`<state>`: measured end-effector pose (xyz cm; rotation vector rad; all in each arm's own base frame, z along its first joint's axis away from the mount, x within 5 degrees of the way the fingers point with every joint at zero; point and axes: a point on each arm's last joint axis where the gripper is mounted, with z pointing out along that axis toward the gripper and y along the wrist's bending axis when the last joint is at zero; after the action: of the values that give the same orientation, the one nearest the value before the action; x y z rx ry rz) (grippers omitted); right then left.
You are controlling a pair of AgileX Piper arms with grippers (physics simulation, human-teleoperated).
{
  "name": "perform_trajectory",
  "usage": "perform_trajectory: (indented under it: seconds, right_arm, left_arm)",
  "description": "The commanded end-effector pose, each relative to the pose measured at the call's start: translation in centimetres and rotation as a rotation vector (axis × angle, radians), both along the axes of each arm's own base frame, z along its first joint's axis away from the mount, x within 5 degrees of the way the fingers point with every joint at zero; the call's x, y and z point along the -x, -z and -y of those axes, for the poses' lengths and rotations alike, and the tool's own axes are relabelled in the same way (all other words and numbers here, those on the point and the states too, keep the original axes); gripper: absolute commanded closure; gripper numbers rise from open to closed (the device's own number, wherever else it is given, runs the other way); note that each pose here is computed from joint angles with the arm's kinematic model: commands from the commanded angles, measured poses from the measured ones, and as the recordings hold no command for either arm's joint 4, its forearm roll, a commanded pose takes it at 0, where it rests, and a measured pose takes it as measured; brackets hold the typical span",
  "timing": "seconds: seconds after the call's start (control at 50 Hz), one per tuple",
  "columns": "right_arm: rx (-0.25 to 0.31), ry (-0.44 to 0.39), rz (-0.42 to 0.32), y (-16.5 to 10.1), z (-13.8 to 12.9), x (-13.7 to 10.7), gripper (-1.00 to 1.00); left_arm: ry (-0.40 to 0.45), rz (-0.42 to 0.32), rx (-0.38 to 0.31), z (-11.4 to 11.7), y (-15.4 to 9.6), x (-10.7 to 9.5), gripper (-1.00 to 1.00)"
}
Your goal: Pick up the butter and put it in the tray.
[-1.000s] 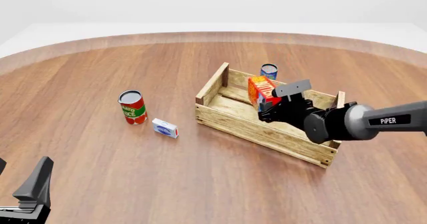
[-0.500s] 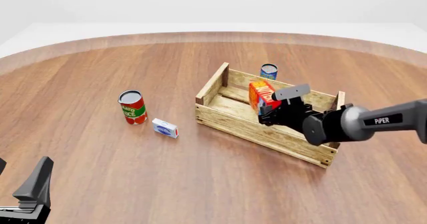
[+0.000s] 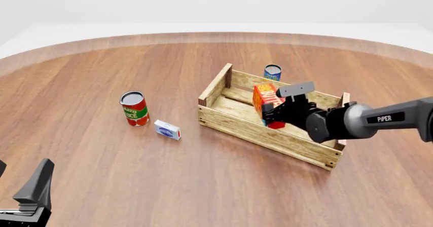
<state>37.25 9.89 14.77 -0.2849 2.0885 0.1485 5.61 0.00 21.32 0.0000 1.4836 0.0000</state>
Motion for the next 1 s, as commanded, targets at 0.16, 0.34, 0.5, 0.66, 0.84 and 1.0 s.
perform_trajectory:
  seconds: [0.16, 0.34, 0.5, 0.66, 0.84, 1.0]
  right_arm:
    - [-0.015, 0.006, 0.013, -0.8, 0.1, 0.5, -1.0]
    - [-0.023, -0.011, 0.019, -1.5, -0.2, 2.0, -1.0]
    - [-0.018, -0.011, 0.026, -2.1, -0.1, 2.1, -1.0]
    - [-0.016, -0.007, 0.031, -2.5, 0.2, 2.1, -1.0]
    - [-0.011, -0.007, 0.037, -3.0, 0.4, 2.4, -1.0]
    - [-0.007, -0.012, 0.041, -3.6, 0.5, 3.0, -1.0]
  left_arm:
    - [0.0, 0.0, 0.0, 0.0, 0.0, 0.0, -1.0]
    - [0.0, 0.0, 0.0, 0.0, 0.0, 0.0, -1.0]
    - [0.0, 0.0, 0.0, 0.0, 0.0, 0.0, -1.0]
    - [0.0, 0.0, 0.0, 0.0, 0.0, 0.0, -1.0]
    - [0.0, 0.0, 0.0, 0.0, 0.0, 0.0, -1.0]
    - [0.0, 0.0, 0.0, 0.0, 0.0, 0.0, -1.0]
